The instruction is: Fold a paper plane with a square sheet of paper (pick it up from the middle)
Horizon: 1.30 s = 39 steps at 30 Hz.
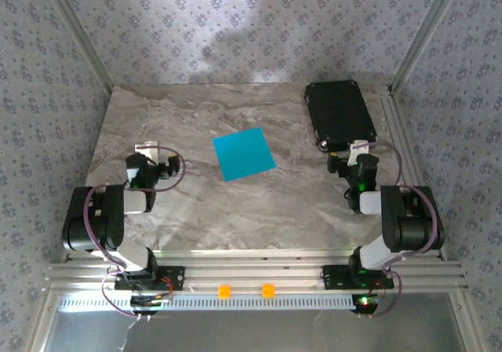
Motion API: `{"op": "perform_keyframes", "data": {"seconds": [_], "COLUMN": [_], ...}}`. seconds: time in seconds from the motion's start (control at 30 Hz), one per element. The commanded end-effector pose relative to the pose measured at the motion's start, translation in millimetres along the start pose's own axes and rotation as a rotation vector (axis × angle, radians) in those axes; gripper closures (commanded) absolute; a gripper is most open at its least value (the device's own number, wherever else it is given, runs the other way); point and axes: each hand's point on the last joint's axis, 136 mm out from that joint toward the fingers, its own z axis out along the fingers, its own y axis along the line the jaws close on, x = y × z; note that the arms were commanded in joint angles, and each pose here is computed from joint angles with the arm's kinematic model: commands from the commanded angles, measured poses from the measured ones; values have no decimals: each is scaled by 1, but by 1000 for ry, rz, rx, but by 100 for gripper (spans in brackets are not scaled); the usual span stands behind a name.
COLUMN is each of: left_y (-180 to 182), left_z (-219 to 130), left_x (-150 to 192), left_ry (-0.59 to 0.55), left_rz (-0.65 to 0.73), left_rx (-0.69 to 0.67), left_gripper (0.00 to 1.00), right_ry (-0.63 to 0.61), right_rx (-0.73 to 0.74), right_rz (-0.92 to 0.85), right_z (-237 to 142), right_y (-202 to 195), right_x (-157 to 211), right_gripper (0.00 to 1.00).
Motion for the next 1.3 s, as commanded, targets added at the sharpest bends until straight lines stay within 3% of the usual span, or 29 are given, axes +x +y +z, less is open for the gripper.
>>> {"op": "perform_keyframes", "data": {"seconds": [0.0,1.27], "left_y": [-4,-1], "left_z": [1,1], "left_x": [-13,-13], "left_ry": [-38,-34], "left_rz": [5,-10], "left_rx": [19,19], "left_gripper": [0,0], "right_ry": [-23,-23], "right_rx": [-3,-2], "right_rz": [-6,-7], "right_z": [3,3], "right_y": [1,1], "right_x": [-9,-8], "right_gripper": [1,1]}}
